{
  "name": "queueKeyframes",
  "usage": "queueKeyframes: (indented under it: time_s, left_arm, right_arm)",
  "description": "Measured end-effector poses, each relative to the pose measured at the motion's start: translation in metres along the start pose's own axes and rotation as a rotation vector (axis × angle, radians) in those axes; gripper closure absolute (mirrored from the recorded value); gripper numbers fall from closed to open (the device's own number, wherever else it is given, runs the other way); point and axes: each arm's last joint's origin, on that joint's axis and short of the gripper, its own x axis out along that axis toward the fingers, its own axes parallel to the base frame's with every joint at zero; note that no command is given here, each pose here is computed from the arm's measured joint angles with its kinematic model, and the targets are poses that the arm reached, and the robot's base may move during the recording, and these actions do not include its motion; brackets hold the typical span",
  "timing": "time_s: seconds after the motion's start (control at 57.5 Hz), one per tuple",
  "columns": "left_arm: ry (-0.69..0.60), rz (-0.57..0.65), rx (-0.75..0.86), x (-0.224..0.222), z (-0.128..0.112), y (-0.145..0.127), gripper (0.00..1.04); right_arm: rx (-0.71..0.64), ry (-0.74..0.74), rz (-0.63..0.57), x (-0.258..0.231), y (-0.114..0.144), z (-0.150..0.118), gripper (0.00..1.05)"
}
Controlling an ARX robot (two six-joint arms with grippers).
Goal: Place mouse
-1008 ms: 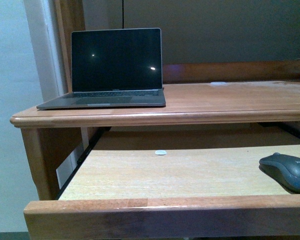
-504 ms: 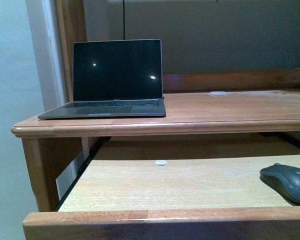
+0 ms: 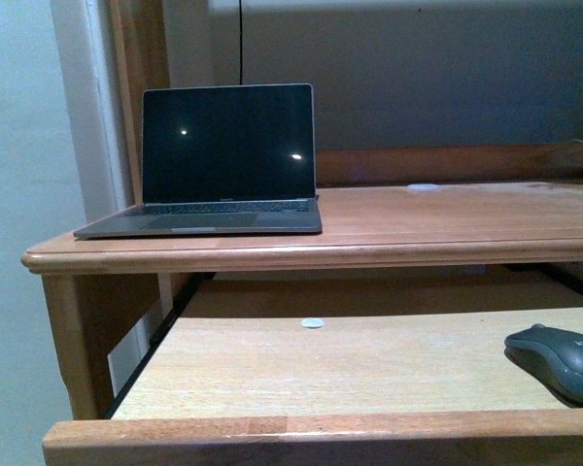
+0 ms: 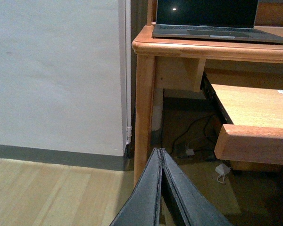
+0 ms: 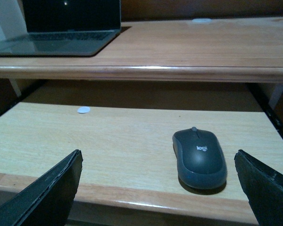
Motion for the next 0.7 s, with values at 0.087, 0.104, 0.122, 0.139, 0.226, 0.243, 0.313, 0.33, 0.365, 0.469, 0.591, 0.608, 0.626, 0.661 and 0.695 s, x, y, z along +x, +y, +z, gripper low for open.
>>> queueKeyframes:
  time_s: [0.087, 0.104, 0.122, 0.139, 0.226, 0.243, 0.313, 0.33, 0.365, 0.469, 0.591, 0.608, 0.626, 0.661, 0.695]
  left_arm:
    - [0.0, 0.0, 0.0, 0.0, 0.0, 0.0, 1.02]
    - [0.0, 0.0, 0.0, 0.0, 0.0, 0.0, 1.02]
    - [0.0, 0.0, 0.0, 0.0, 0.0, 0.0, 1.02]
    - [0.0, 0.0, 0.0, 0.0, 0.0, 0.0, 1.02]
    - [0.0, 0.0, 0.0, 0.0, 0.0, 0.0, 0.94]
    - [0.0, 0.0, 0.0, 0.0, 0.0, 0.0, 0.91]
    - [0.0, 0.0, 0.0, 0.0, 0.0, 0.0, 0.8]
    - [-0.001, 0.0, 0.0, 0.0, 0.0, 0.0, 0.77]
    - [0.0, 0.0, 0.0, 0.0, 0.0, 0.0, 0.71]
    - [-0.001, 0.0, 0.0, 0.0, 0.0, 0.0, 0.56]
    - [-0.001, 0.0, 0.0, 0.0, 0.0, 0.0, 0.36]
    - [-0.001, 0.0, 0.0, 0.0, 0.0, 0.0, 0.34]
    - [-0.001, 0.0, 0.0, 0.0, 0.0, 0.0, 0.31]
    - [-0.001, 0.0, 0.0, 0.0, 0.0, 0.0, 0.26]
    - [-0.001, 0.0, 0.0, 0.0, 0.0, 0.0, 0.2]
  right_arm:
    - [-0.035, 0.029, 0.001, 0.015, 0.007, -0.003, 0.07]
    - [-0.043, 0.039, 0.0, 0.018, 0.009, -0.005, 0.07]
    - [-0.053, 0.048, 0.004, 0.021, 0.011, -0.005, 0.07]
    - [-0.058, 0.051, 0.004, 0.023, 0.011, -0.006, 0.07]
    - [-0.103, 0.08, 0.005, 0.043, 0.019, -0.003, 0.07]
    - [-0.109, 0.088, 0.004, 0.046, 0.02, -0.002, 0.07]
    - [-0.132, 0.114, -0.005, 0.055, 0.022, -0.002, 0.07]
    - [-0.142, 0.122, -0.006, 0.058, 0.023, -0.001, 0.07]
    - [-0.153, 0.135, -0.009, 0.063, 0.023, -0.001, 0.07]
    - [-0.197, 0.175, -0.03, 0.078, 0.023, 0.001, 0.07]
    - [-0.239, 0.218, -0.063, 0.096, 0.019, 0.001, 0.07]
    - [-0.246, 0.227, -0.069, 0.099, 0.017, 0.001, 0.07]
    - [-0.253, 0.237, -0.076, 0.102, 0.016, 0.001, 0.07]
    - [-0.263, 0.255, -0.085, 0.107, 0.015, 0.001, 0.07]
    - [-0.27, 0.267, -0.089, 0.109, 0.013, 0.0, 0.07]
